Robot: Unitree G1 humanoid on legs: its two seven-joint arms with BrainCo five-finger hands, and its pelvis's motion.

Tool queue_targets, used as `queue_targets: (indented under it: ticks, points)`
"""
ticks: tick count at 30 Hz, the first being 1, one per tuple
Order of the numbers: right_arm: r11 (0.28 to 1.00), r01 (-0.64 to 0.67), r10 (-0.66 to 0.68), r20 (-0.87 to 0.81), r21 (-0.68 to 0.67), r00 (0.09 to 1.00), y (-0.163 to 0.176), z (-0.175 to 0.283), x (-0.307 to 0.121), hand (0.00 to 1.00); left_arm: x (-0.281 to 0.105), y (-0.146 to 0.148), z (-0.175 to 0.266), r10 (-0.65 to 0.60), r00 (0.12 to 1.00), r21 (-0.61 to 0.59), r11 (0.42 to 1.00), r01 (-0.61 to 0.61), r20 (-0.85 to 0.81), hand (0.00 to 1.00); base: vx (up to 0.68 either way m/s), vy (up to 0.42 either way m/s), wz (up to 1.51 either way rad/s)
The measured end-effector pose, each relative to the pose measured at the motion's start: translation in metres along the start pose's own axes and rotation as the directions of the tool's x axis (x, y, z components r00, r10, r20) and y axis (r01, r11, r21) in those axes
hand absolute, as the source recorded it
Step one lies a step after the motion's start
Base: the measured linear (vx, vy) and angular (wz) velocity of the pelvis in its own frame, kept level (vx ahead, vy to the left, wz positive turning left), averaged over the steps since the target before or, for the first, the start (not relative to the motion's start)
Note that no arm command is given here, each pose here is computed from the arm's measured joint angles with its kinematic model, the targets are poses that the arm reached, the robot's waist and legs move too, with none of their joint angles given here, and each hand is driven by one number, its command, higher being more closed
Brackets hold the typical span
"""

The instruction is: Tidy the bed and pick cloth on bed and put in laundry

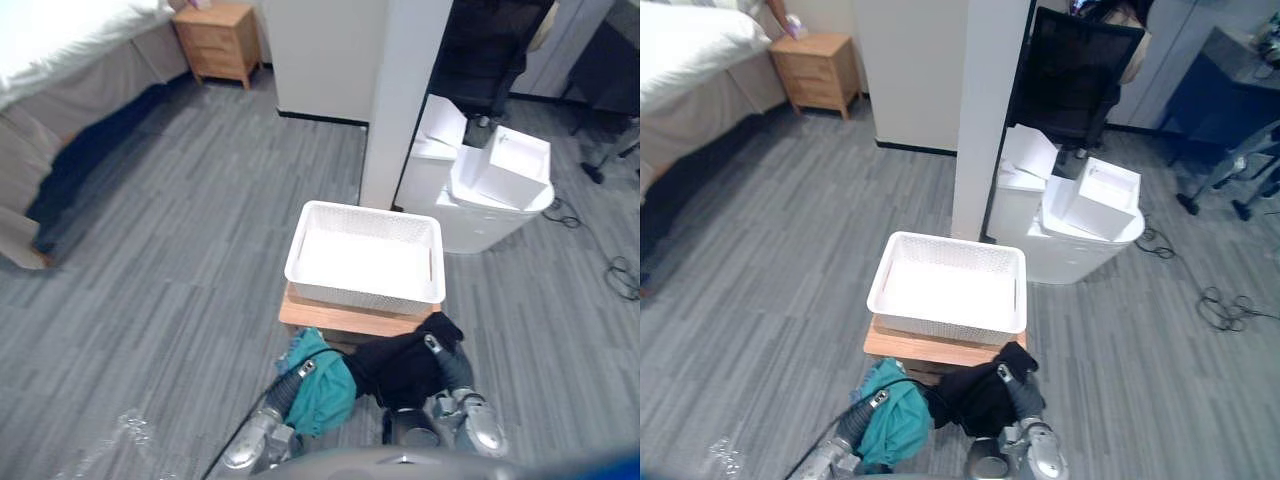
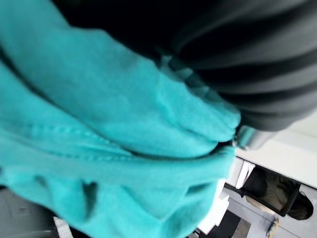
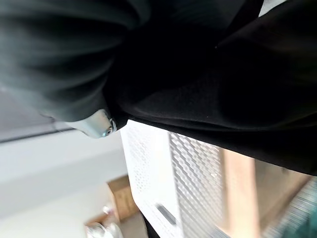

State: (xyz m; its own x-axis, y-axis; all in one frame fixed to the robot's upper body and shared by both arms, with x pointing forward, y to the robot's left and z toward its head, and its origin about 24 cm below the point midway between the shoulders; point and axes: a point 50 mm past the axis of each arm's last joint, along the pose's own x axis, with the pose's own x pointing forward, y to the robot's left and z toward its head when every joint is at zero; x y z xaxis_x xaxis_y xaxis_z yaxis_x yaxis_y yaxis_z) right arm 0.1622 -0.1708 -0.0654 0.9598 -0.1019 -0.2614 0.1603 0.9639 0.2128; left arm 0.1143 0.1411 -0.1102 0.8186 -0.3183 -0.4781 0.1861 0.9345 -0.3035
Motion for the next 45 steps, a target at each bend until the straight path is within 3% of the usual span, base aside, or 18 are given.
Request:
queue_targets:
  ticks: [4,9,13,18,26,45]
  points:
    - [1.000,0.004,-0.005,0.224,0.004,0.975,0.004,0.050,0.010,1.00,-0.010,0.001,-0.005,-0.011,1.000,-0.019,1.000,0.011,-0.006,1.00,0.06,-0.023,-0.08]
    - [0.997,0.012,0.029,0.501,-0.078,0.865,-0.002,0.126,0.030,1.00,-0.015,0.009,-0.002,-0.040,0.999,0.002,0.999,0.040,0.000,1.00,0.06,0.061,0.06]
    - [0.980,-0.038,0.153,0.627,-0.194,0.763,0.003,0.185,0.045,1.00,-0.021,0.019,-0.001,-0.030,1.000,0.005,1.000,0.030,0.001,1.00,0.05,0.064,0.05]
    - [0.939,-0.099,0.301,0.647,-0.330,0.701,0.019,0.232,0.059,1.00,-0.029,0.027,-0.003,-0.021,1.000,0.004,1.000,0.021,-0.005,1.00,0.01,-0.002,0.11]
    - [0.882,-0.130,0.425,0.645,-0.453,0.635,0.062,0.297,0.077,1.00,-0.037,0.029,-0.010,-0.048,0.999,-0.012,0.999,0.047,-0.013,1.00,-0.05,-0.034,0.12]
    - [0.833,-0.066,0.438,0.581,-0.549,0.686,0.107,0.374,0.112,1.00,-0.043,0.053,0.001,-0.015,1.000,-0.013,1.000,0.015,0.016,1.00,-0.05,-0.020,0.12]
